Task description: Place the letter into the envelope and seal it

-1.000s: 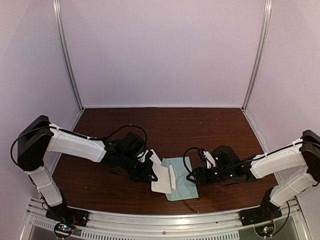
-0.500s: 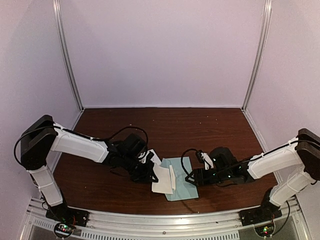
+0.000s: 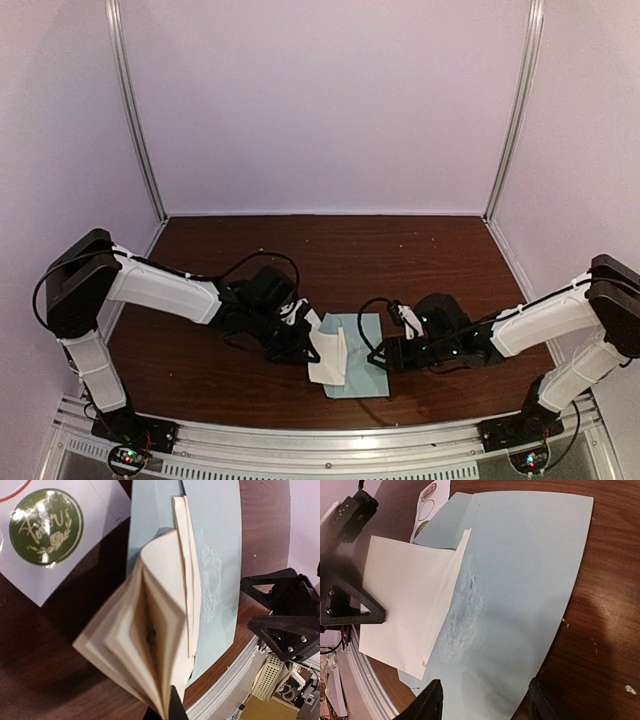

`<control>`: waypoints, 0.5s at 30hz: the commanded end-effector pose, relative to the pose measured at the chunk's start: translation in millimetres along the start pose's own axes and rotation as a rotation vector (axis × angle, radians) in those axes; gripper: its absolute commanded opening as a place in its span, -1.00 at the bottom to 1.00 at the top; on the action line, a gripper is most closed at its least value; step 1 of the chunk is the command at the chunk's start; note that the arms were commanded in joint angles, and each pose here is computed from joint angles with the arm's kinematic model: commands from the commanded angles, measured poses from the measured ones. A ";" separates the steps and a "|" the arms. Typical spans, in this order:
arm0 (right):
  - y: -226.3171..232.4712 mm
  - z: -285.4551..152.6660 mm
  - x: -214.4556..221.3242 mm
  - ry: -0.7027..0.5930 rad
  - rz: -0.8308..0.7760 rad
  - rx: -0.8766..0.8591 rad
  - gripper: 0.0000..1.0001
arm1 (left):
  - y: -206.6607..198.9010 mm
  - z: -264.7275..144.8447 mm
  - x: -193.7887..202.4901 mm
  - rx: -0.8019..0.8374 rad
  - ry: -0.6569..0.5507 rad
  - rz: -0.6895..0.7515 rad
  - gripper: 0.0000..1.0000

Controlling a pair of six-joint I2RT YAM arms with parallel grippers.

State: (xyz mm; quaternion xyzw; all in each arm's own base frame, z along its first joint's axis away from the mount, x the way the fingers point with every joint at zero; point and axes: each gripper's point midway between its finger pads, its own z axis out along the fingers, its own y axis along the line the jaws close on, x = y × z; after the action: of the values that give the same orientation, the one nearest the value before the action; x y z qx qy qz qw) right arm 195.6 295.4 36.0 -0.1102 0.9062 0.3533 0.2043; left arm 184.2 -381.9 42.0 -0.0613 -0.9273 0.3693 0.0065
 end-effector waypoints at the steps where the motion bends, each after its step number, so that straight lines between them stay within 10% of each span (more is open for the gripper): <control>1: 13.9 2.7 -5.7 -0.007 -0.012 -0.035 0.16 | -12.9 3.5 -12.0 0.037 -0.022 0.047 -1.00; 15: 14.5 6.9 -3.3 0.004 -0.017 -0.036 0.15 | -14.2 15.4 -20.0 0.030 -0.013 0.121 -1.00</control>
State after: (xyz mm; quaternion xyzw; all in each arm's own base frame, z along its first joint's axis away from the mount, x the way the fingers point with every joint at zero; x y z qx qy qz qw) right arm 194.2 300.4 35.7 -0.1157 0.9050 0.3570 0.2004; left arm 191.8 -392.0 30.2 -0.0865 -0.9278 0.3630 0.0018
